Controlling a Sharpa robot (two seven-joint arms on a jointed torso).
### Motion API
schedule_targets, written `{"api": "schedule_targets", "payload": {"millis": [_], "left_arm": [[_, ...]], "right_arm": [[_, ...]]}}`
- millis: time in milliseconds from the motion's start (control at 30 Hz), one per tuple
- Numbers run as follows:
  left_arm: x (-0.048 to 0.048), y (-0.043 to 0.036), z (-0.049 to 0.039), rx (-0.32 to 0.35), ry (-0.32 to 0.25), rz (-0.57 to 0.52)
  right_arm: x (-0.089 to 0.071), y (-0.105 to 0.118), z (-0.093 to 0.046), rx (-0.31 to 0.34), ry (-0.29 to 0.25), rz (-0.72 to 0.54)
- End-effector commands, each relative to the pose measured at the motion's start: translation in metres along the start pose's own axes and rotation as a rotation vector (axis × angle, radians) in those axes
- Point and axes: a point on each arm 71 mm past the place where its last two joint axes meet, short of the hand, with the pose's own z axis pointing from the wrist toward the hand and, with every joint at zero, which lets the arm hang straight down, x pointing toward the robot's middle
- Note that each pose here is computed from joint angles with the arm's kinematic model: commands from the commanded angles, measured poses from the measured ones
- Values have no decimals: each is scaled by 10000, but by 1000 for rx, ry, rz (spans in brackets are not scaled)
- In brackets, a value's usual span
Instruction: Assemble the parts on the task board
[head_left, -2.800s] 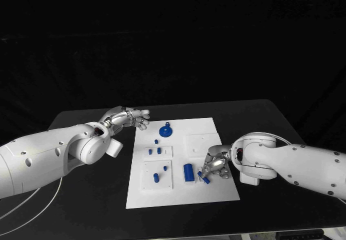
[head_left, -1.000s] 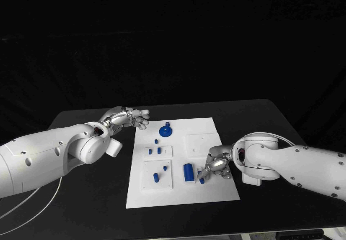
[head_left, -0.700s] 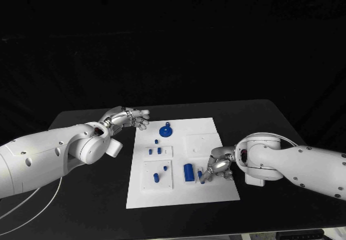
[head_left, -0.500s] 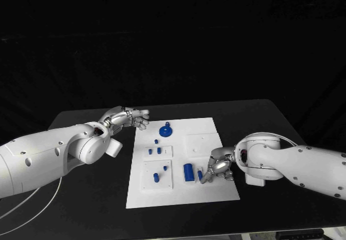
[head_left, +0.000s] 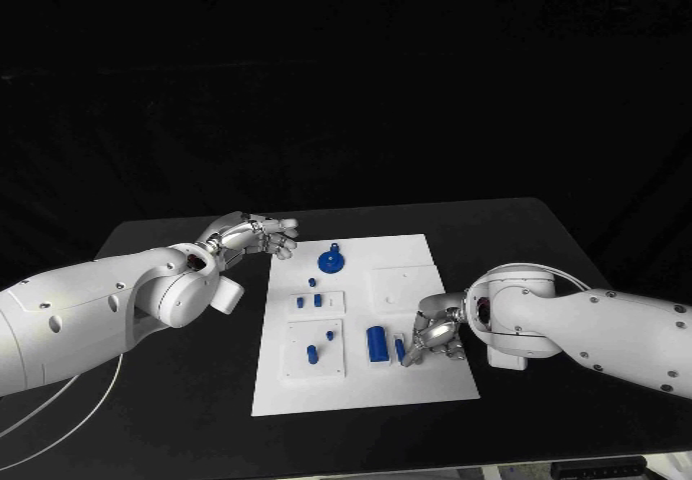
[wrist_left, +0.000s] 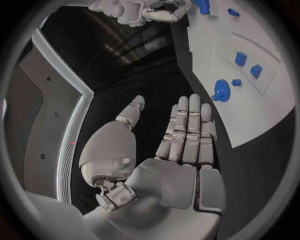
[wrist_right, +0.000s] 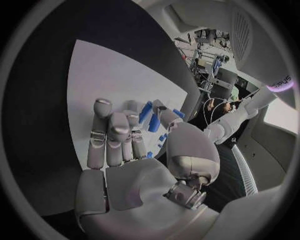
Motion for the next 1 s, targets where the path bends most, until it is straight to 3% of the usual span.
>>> {"api": "schedule_targets", "payload": {"millis": [33, 467, 1000], "left_arm": [[11, -8, 7, 8, 14, -2], [13, -8, -2, 6, 17, -3], [13, -7, 0, 5, 17, -3]], "right_arm": [[-37, -14, 9, 6, -45, 5], [-73, -30, 50, 29, -64, 7], [-35, -13, 106, 47, -45, -42]]}}
